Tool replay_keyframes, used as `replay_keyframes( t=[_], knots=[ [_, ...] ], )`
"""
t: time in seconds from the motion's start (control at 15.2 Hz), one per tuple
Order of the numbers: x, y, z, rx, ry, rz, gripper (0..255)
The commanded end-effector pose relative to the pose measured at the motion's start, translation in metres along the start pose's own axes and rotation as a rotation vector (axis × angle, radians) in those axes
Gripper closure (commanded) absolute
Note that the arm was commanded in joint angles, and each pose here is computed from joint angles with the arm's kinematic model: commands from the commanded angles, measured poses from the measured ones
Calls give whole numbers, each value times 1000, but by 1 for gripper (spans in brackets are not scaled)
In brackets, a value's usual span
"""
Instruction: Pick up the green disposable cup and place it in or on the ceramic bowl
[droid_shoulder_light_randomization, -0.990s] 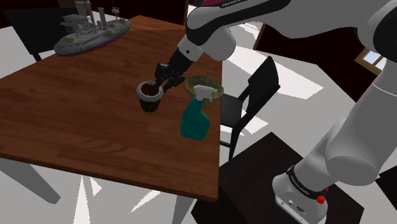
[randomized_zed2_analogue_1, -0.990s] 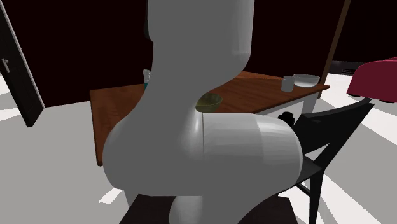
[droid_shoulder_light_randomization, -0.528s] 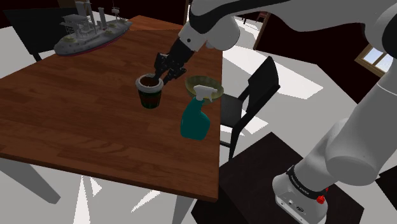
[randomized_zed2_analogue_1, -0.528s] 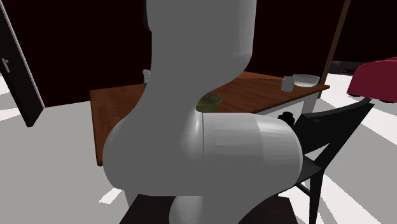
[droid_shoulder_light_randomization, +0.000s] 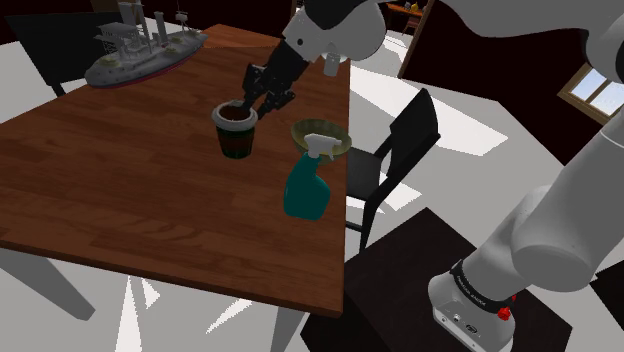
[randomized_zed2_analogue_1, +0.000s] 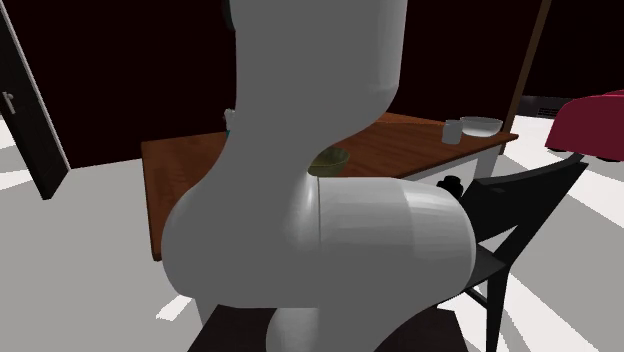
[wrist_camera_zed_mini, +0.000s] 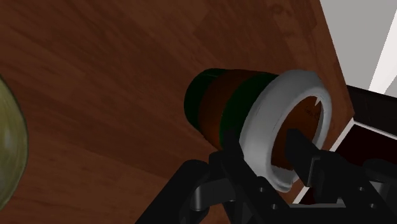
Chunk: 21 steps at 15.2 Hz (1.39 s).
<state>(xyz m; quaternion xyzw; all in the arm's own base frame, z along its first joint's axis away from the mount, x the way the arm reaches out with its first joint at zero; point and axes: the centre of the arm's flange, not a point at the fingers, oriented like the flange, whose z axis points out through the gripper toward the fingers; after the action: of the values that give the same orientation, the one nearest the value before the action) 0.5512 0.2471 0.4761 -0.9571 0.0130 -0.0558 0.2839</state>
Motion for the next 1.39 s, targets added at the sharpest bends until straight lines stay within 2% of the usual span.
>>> replay_keyframes(
  t=[0.0, 0.86, 1.32],
  knots=[
    [2, -6, -10, 0, 0, 0, 255],
    [8, -41, -63, 0, 0, 0, 255],
    [6, 25, -128, 0, 0, 0, 255]
  ],
)
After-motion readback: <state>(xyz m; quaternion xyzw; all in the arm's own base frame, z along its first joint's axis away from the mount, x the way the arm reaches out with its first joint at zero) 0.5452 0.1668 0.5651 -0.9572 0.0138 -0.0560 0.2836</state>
